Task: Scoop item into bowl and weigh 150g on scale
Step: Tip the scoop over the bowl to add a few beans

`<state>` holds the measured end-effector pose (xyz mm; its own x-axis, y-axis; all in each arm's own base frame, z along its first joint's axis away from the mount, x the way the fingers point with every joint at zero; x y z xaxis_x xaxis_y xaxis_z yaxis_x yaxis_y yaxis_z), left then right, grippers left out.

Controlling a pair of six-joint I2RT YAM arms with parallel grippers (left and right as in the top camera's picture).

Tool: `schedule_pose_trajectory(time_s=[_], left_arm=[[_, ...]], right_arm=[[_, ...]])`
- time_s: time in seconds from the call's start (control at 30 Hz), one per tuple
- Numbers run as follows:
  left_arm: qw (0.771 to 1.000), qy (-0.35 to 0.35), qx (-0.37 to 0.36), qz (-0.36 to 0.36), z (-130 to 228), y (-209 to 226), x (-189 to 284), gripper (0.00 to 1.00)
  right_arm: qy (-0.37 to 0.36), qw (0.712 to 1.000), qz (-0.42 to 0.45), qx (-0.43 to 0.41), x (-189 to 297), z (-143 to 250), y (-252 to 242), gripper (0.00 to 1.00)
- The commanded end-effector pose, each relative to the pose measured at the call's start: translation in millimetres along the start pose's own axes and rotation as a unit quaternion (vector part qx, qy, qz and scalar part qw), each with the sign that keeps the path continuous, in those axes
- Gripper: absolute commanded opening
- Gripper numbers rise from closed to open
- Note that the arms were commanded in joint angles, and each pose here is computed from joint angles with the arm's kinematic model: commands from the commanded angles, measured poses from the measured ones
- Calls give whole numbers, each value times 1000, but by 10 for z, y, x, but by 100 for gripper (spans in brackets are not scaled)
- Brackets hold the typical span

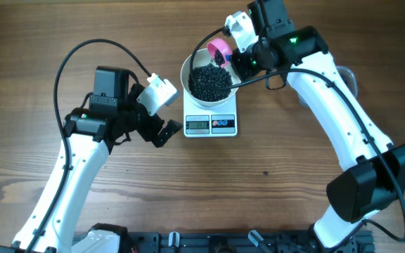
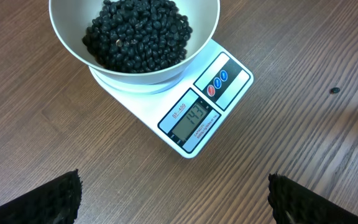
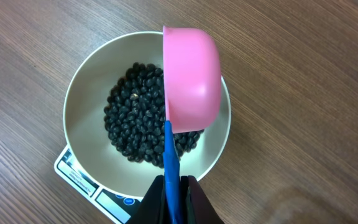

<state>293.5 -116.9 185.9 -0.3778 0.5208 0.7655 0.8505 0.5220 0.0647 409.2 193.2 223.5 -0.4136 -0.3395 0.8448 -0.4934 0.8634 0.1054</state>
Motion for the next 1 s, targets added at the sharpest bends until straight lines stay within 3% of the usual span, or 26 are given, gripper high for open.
schedule_pose_trajectory(time_s=[0.0,0.97], left_arm=[[1000,-8,-14,0,-36,-23,31,100],[1000,-8,-14,0,-36,-23,31,100]], right_arm=[[-3,1000,-13,27,-27,-35,47,4],[-23,998,-7,60,-24,-121,28,4]])
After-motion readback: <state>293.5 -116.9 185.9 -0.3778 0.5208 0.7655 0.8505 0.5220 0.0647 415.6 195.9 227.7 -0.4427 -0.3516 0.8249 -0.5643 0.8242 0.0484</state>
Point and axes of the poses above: each gripper's point midway between its finger pads, its own x axis back along the fingers, its own y axis along the line the jaws close on, z = x × y, the point moved 3 cm from there along x, back along the fingers, and after that the axes turned 10 degrees about -x, right-handed, at the moved point
